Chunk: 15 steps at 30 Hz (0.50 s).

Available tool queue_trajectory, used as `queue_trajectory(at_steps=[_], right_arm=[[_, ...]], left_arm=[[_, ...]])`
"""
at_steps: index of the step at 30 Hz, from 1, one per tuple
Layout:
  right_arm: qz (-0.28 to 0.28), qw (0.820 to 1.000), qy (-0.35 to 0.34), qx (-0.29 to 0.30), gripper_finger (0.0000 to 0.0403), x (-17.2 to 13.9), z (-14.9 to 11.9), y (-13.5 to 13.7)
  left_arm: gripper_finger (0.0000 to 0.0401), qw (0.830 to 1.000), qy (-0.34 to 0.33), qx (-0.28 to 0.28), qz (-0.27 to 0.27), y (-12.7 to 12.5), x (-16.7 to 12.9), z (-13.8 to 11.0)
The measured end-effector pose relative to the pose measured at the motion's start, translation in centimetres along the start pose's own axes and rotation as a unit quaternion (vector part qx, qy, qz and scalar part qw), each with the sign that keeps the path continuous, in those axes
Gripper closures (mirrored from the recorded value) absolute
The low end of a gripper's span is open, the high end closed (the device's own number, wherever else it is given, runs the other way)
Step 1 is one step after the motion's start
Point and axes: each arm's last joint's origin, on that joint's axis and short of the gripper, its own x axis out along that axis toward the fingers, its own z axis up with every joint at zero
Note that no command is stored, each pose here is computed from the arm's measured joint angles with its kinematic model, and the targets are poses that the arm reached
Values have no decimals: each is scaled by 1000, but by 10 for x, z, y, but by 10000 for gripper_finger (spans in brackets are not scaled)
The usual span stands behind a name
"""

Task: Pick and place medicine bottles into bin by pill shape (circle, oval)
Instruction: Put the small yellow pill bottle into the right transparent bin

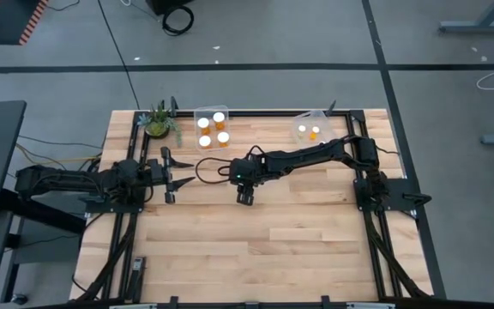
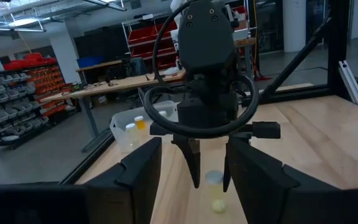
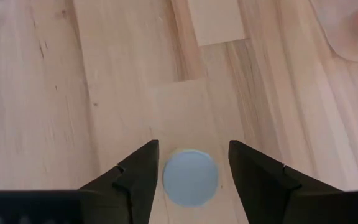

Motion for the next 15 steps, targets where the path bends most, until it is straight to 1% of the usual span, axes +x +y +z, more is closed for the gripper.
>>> queue_trajectory(at_steps=[8,15], right_arm=[[-1,1000,9,11,207,0,-2,0],[0,1000,14,13,246,0,-3,0]], left_arm=[[209,1000,0,0,0,0,0,0],[212,1000,0,0,0,0,0,0]])
